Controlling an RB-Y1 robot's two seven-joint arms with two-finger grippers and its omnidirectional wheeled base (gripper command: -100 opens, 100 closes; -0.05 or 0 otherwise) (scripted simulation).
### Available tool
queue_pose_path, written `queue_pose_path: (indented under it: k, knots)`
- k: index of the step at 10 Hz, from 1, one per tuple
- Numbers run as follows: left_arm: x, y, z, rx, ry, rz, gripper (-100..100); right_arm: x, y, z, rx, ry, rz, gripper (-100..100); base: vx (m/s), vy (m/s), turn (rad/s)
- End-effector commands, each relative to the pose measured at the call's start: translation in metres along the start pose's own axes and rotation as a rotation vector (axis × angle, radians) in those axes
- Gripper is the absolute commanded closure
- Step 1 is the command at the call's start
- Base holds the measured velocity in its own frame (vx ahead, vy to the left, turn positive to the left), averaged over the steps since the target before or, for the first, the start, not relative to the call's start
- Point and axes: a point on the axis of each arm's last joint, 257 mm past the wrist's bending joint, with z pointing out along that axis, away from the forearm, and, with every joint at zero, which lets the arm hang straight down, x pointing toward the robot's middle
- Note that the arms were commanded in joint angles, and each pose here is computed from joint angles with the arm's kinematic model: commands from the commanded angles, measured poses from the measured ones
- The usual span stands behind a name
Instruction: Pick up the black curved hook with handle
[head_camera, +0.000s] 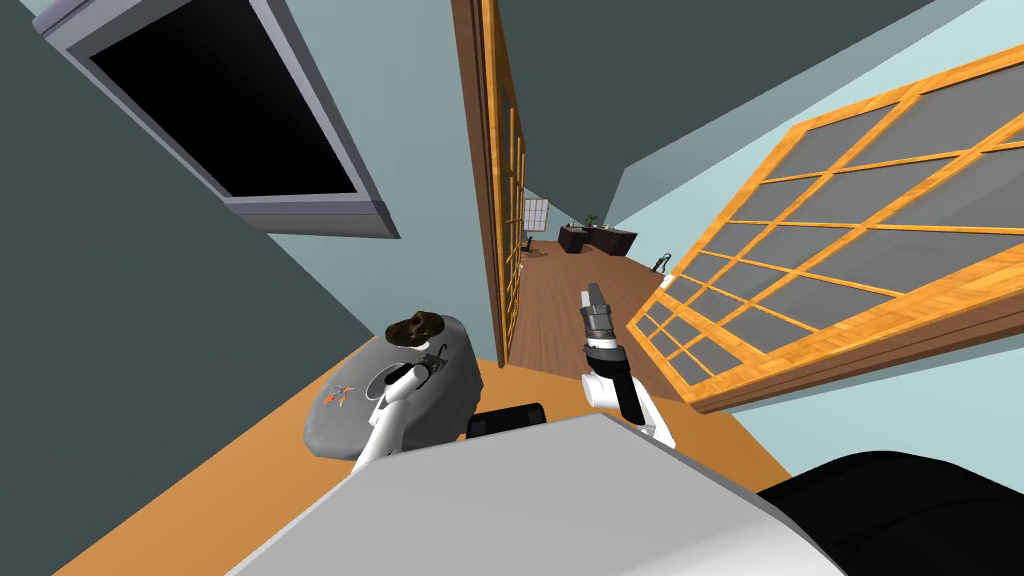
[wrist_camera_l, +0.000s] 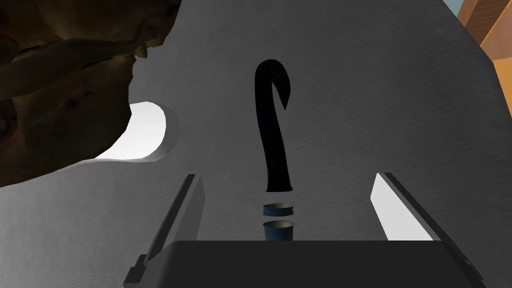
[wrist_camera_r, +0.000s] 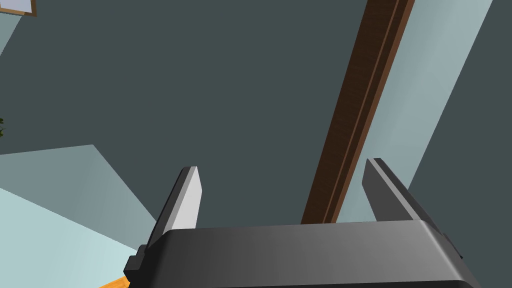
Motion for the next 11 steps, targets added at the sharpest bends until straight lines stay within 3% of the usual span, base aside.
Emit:
queue_pose_path:
  k: [1, 5, 6, 7, 9, 11]
  knots:
    - [0.0, 0.0, 0.0, 0.0, 0.0, 0.0, 100, 0.0, 0.0, 0.0, 0.0, 0.0, 0.0, 0, 0.0, 0.0, 0.0]
    - [0.0, 0.0, 0.0, 0.0, 0.0, 0.0, 100, 0.0, 0.0, 0.0, 0.0, 0.0, 0.0, 0, 0.0, 0.0, 0.0]
    - [0.0, 0.0, 0.0, 0.0, 0.0, 0.0, 0, 0.0, 0.0, 0.0, 0.0, 0.0, 0.0, 0, 0.0, 0.0, 0.0]
    - [0.03, -0.029, -0.003, 0.032, 0.054, -0.025, -100, 0.0, 0.0, 0.0, 0.0, 0.0, 0.0, 0, -0.071, -0.055, -0.089]
    - [0.035, -0.034, -0.004, 0.031, 0.065, -0.04, -100, 0.0, 0.0, 0.0, 0.0, 0.0, 0.0, 0, -0.082, -0.059, -0.034]
    - [0.046, -0.041, -0.007, 0.012, 0.09, -0.097, -100, 0.0, 0.0, 0.0, 0.0, 0.0, 0.0, 0, -0.096, -0.02, -0.082]
